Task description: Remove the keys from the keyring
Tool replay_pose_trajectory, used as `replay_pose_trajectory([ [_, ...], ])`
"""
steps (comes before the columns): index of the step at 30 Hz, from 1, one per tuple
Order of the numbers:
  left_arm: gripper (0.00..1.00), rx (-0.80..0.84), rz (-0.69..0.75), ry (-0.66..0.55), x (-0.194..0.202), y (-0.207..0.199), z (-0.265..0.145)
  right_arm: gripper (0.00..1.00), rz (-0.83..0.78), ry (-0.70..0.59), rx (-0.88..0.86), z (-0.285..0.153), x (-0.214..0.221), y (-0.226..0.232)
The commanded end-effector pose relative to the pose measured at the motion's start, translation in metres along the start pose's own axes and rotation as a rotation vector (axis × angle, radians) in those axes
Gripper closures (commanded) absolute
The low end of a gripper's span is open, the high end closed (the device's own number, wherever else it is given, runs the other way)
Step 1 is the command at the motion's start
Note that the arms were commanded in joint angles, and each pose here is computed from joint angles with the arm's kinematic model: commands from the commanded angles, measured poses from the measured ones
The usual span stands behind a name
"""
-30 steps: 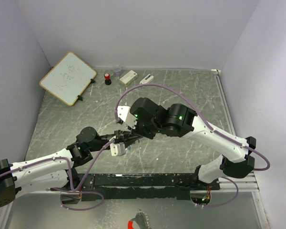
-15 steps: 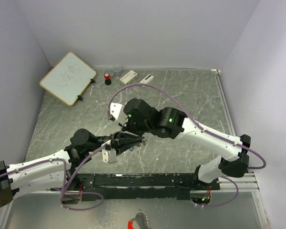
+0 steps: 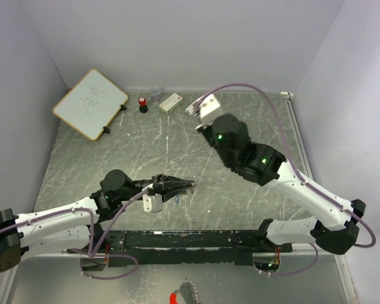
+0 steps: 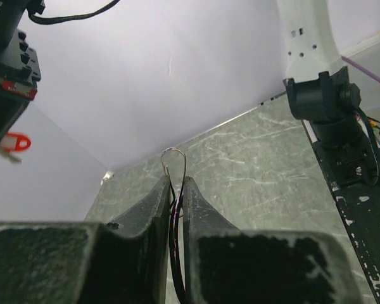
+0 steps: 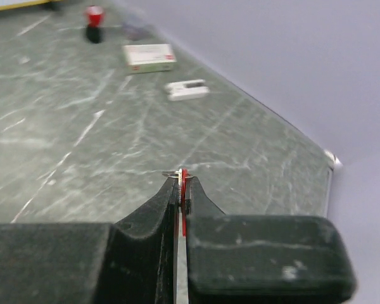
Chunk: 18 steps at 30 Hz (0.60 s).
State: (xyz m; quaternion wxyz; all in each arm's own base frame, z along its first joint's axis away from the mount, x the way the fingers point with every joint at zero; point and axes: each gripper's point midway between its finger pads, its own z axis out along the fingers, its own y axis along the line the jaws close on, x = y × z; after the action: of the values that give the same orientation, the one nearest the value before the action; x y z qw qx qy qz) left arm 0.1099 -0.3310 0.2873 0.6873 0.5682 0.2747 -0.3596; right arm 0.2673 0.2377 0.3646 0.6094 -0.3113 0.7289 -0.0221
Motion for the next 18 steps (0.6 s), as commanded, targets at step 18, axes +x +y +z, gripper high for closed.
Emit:
replay_pose_trajectory([
  [18,0.93,-0.539,-0.207,0.268,0.098,0.116,-0.020,1.00,0.537,0.282,0.113,0.151,0.202,-0.037],
])
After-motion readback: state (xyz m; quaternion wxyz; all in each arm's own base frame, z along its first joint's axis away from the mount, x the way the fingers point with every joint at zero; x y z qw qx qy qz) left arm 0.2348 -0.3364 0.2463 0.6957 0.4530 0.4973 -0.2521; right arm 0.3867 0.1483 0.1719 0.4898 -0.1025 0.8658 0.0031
